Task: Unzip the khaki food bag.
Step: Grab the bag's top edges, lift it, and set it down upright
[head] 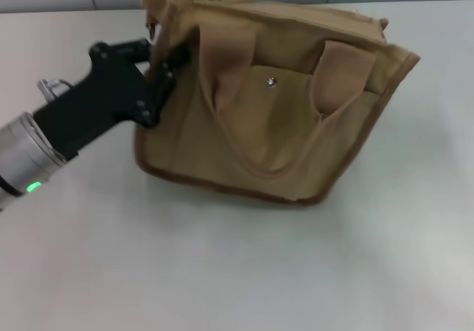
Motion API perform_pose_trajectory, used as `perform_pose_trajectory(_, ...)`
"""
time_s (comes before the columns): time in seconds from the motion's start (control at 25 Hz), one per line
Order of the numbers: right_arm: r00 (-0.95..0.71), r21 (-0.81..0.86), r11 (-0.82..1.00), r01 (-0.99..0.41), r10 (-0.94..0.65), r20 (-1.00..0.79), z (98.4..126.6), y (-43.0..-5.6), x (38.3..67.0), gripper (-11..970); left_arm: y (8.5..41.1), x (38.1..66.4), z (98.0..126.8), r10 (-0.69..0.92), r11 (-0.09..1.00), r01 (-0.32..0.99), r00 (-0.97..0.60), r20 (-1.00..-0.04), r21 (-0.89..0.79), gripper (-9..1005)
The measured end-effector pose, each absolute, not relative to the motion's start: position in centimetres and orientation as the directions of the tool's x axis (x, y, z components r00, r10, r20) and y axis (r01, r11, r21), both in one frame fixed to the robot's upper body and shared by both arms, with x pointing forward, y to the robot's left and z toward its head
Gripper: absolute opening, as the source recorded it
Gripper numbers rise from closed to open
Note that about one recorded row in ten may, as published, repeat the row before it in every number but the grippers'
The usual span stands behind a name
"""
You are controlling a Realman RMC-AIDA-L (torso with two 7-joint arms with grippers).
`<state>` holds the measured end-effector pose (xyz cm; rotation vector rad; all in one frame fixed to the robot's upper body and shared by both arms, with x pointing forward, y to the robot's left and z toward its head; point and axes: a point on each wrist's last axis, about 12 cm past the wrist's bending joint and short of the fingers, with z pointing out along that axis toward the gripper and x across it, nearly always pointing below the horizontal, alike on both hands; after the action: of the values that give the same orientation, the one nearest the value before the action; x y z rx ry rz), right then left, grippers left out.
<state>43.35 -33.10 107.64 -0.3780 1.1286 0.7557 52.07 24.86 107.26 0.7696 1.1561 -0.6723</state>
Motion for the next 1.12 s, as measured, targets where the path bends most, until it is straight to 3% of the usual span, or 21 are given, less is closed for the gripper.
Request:
perform_pose_trajectory(0.36,0.347,0.139,0.720,-0.680,0.484,-0.804,109.1,-31.0,46.8,839,25.2,53.7,111.8,-0.149,0.470,0.827,0.420,-0.895,0.309,76)
perform_pose_trajectory(0.76,0.274,0.062,0.656,-0.752,0.396,-0.876,110.3,-24.6,53.8,839,24.0,53.7,111.8,-0.141,0.388,0.856,0.421,-0.896,0.341,76)
perform_pose_trajectory(1.12,0.181,0.029,0.537,-0.843,0.335,-0.925,110.8,-21.1,55.8,839,24.0,53.7,111.8,-0.129,0.376,0.857,0.426,-0.896,0.353,76)
